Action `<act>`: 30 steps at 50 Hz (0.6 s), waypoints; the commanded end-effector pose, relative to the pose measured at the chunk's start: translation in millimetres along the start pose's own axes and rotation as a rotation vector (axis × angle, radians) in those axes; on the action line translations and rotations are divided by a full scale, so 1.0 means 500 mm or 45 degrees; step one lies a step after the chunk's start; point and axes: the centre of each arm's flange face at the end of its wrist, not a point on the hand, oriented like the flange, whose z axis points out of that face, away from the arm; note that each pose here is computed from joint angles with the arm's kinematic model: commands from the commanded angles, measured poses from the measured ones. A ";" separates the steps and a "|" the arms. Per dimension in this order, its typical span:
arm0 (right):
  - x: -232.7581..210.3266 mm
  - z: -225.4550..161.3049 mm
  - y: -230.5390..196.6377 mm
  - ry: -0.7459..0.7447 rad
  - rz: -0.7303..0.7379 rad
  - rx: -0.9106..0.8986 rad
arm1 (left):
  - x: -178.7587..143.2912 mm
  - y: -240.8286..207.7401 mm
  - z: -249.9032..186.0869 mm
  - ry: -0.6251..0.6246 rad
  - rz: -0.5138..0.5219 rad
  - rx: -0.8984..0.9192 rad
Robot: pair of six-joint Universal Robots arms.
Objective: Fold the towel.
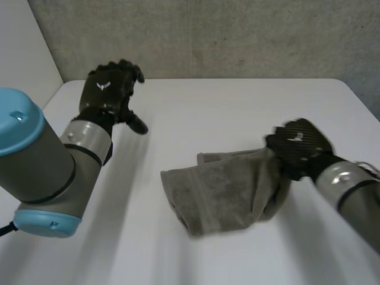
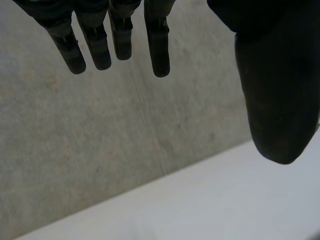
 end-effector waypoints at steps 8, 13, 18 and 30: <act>-0.322 -0.053 -0.055 -0.505 -0.030 0.096 | -0.001 -0.019 -0.008 0.003 -0.144 0.030; -0.305 -0.044 -0.050 -0.426 0.008 0.053 | -0.003 0.010 -0.014 -0.001 -0.139 -0.027; -0.236 -0.042 -0.091 -0.306 0.234 0.098 | 0.008 0.059 -0.015 0.015 -0.135 -0.116; -0.081 -0.006 -0.078 -0.102 0.483 0.115 | 0.073 0.121 -0.063 0.126 -0.147 -0.293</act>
